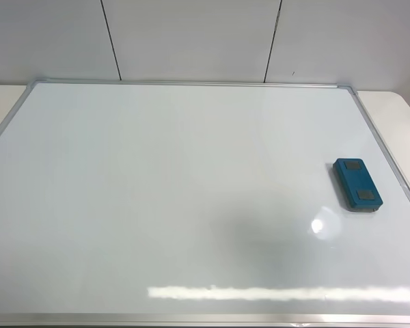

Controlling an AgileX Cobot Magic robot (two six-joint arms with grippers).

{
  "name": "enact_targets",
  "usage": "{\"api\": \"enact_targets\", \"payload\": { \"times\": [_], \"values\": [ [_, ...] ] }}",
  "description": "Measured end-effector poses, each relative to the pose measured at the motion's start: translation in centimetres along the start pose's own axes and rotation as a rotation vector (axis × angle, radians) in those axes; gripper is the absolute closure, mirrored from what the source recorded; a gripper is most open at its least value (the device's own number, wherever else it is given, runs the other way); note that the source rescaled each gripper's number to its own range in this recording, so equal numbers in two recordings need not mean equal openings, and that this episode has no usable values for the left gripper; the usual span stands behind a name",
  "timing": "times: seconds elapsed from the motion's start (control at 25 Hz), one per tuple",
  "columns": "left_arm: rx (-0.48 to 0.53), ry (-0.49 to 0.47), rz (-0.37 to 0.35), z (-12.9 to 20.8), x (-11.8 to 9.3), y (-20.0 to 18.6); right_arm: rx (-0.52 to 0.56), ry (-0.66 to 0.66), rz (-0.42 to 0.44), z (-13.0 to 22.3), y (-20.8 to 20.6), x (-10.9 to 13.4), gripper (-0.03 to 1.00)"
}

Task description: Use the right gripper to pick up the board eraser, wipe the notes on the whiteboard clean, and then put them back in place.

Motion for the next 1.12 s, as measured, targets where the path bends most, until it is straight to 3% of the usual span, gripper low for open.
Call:
{"api": "enact_targets", "payload": {
  "times": [0.28,0.48,0.84,1.12],
  "values": [
    [0.0,0.0,0.0,0.0,0.0,0.0,0.087,-0.018,0.07,2.5,-2.2,-0.8,-0.03],
    [0.0,0.0,0.0,0.0,0.0,0.0,0.073,-0.015,0.083,3.8,-3.8,-1.0,-0.03],
    [0.0,0.0,0.0,0.0,0.0,0.0,0.182,0.027,0.104,6.4,-2.0,-1.5,-0.03],
    [0.0,0.0,0.0,0.0,0.0,0.0,0.158,0.041,0.135,6.5,-1.4,-1.6,-0.03]
  ]
}}
Point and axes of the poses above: a point on each arm's last joint axis where the gripper is mounted, y pointing out along that axis toward the gripper, x along the wrist's bending axis when the last joint is at zero, z = x × y, the point moved 2 cm from there along y, pointing out along that axis toward the gripper, and after that the axes turned 7 degrees about y, right-handed, at the moved point
